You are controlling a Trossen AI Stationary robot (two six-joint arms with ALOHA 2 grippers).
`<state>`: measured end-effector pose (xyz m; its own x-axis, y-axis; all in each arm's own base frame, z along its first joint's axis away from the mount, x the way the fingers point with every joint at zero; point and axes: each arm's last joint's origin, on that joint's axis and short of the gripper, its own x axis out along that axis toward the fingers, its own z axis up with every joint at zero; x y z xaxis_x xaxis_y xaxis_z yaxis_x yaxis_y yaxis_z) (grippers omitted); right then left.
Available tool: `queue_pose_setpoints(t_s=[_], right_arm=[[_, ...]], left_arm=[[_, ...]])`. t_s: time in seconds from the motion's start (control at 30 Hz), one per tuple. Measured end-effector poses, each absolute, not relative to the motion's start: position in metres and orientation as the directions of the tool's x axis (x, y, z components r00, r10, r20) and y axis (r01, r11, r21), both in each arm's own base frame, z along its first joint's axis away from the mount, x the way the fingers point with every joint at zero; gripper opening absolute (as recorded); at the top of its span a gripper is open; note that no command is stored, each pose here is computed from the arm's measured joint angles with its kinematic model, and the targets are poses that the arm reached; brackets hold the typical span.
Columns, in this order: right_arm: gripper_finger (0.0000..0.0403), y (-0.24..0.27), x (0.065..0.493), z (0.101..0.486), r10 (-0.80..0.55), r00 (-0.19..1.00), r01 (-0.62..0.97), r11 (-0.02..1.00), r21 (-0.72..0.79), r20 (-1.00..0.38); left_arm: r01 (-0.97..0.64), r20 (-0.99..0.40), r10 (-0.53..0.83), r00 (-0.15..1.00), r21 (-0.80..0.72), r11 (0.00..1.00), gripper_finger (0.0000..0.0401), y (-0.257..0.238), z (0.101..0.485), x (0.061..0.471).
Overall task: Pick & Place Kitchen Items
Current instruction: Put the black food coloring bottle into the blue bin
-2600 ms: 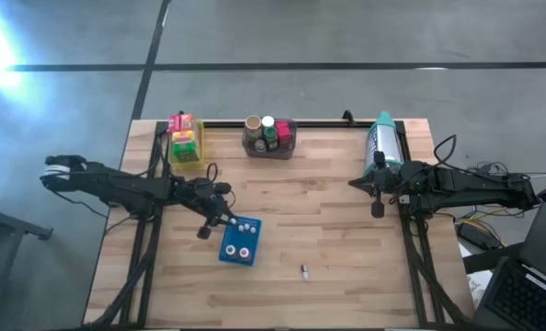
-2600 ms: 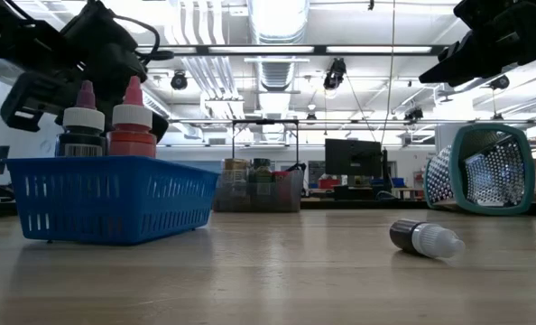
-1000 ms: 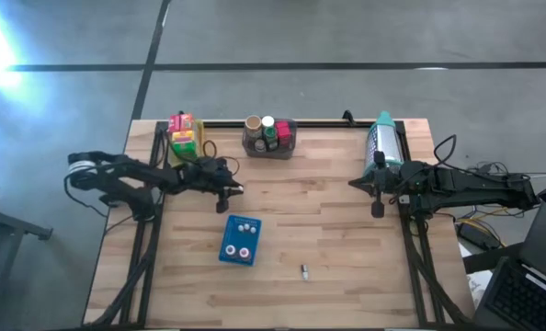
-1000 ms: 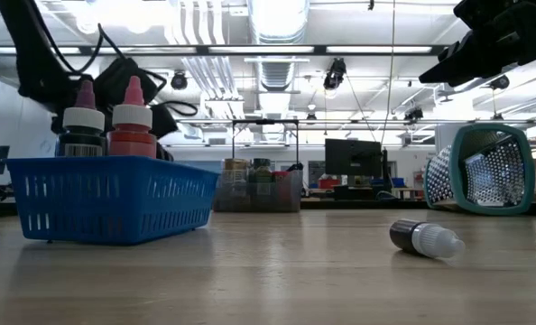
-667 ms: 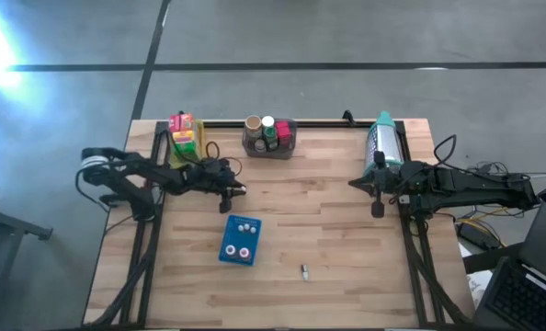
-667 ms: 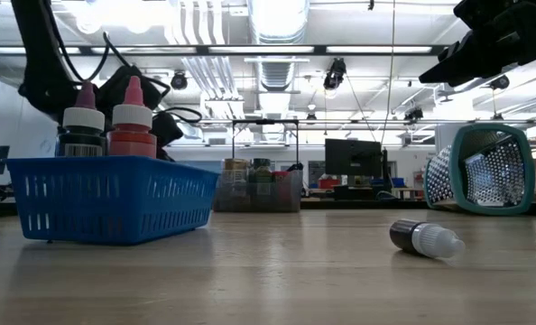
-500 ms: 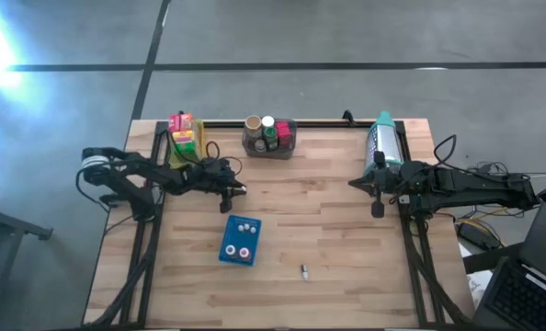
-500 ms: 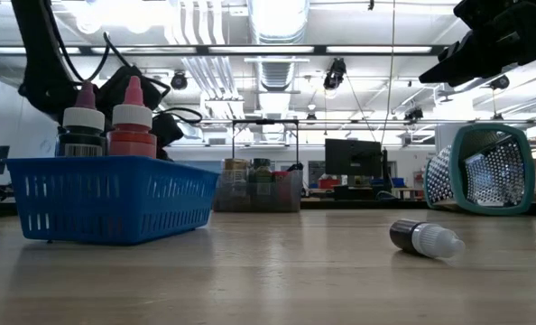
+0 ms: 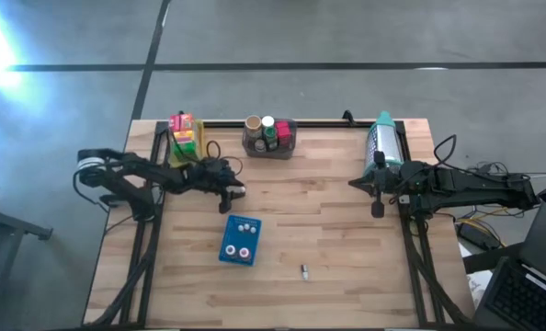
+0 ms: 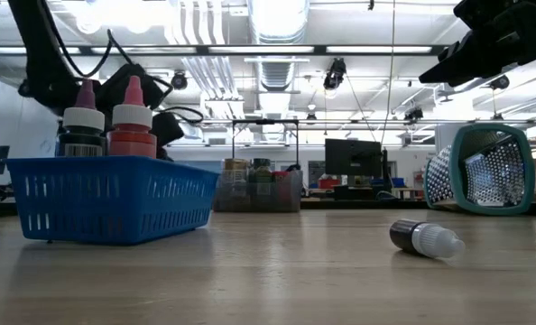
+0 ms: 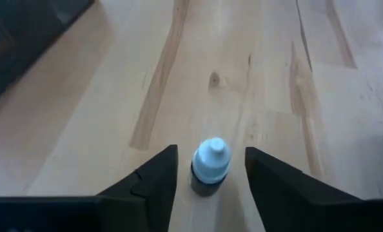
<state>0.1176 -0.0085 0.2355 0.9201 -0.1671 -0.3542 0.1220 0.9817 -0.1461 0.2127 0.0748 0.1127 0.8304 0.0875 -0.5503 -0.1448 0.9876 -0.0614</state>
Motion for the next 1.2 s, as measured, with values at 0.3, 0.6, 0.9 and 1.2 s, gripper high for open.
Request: queue_pose_setpoints(t_s=[0.3, 0.6, 0.9, 1.2], right_arm=[[0.0008, -0.008, 0.118, 0.235, -0.167, 0.92, 0.122, 0.982, -0.147, -0.354], [0.0008, -0.008, 0.118, 0.236, -0.167, 0.92, 0.121, 0.981, -0.15, -0.354], [0.0008, -0.008, 0.118, 0.236, -0.167, 0.92, 0.12, 0.981, -0.151, -0.354], [0.0008, -0.008, 0.118, 0.236, -0.167, 0.92, 0.122, 0.982, -0.147, -0.354]], left_arm=[[-0.069, -0.691, 0.046, 0.722, -0.005, 0.998, 0.0186, 0.079, 0.163, 0.223], [0.042, -0.84, 0.007, 0.543, 0.036, 0.998, 0.0186, 0.088, 0.233, 0.245], [0.074, -0.882, 0.039, 0.469, 0.083, 0.994, 0.0186, 0.096, 0.227, 0.262], [0.104, -0.925, -0.003, 0.38, 0.039, 0.994, 0.0182, 0.094, 0.201, 0.273]])
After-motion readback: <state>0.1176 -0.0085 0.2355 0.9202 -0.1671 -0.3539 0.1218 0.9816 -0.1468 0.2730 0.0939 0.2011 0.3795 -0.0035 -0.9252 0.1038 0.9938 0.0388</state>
